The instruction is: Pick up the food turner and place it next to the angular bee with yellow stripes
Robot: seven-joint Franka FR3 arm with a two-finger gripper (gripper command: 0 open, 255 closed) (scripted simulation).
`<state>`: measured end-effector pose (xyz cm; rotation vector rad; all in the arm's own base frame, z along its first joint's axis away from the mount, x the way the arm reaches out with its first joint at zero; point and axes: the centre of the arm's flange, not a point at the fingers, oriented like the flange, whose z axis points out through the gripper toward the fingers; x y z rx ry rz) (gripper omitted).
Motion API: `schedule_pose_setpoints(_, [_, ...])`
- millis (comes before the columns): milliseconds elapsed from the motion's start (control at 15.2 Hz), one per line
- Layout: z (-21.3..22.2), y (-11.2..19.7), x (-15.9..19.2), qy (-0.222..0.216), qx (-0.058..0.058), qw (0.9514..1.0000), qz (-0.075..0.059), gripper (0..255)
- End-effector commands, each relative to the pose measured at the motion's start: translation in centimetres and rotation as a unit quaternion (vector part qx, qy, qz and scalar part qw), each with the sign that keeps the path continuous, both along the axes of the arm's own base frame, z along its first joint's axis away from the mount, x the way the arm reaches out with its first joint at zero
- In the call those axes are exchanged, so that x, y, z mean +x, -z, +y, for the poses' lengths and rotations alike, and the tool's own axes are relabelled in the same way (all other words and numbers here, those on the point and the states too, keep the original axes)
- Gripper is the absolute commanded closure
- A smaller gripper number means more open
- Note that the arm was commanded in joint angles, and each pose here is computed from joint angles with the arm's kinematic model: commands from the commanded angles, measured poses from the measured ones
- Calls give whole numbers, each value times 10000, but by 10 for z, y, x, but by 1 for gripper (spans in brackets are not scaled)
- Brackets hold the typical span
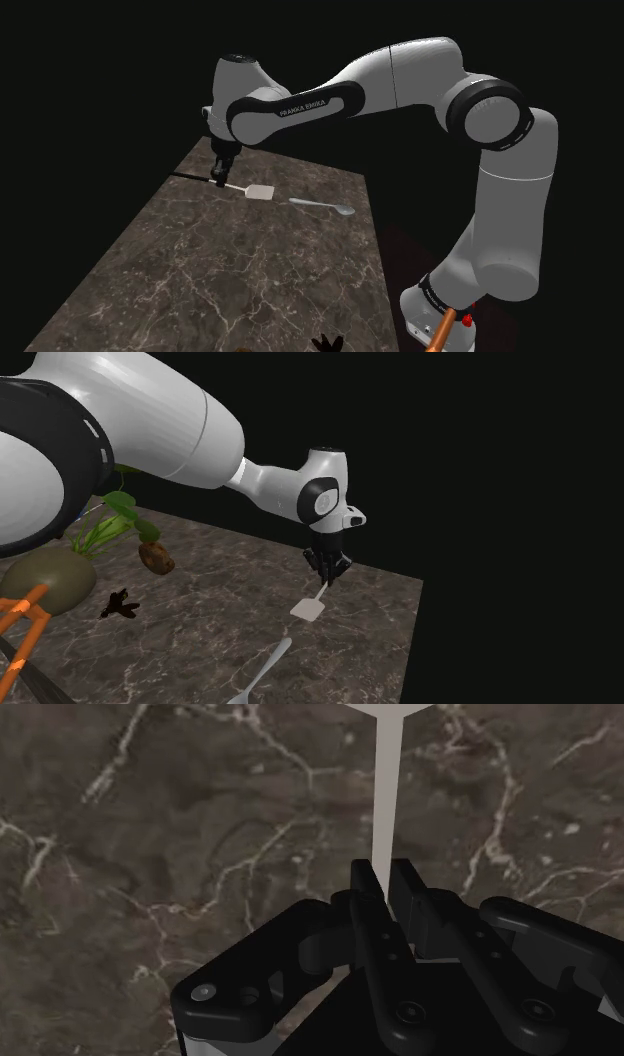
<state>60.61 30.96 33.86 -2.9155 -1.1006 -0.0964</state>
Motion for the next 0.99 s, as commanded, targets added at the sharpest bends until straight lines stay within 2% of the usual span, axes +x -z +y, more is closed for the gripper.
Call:
schedule_pose_setpoints(0, [0, -5, 0, 0, 0, 10000, 1, 255])
schedule_pose_setpoints(924, [0, -79, 0, 0, 0, 10000, 1, 255])
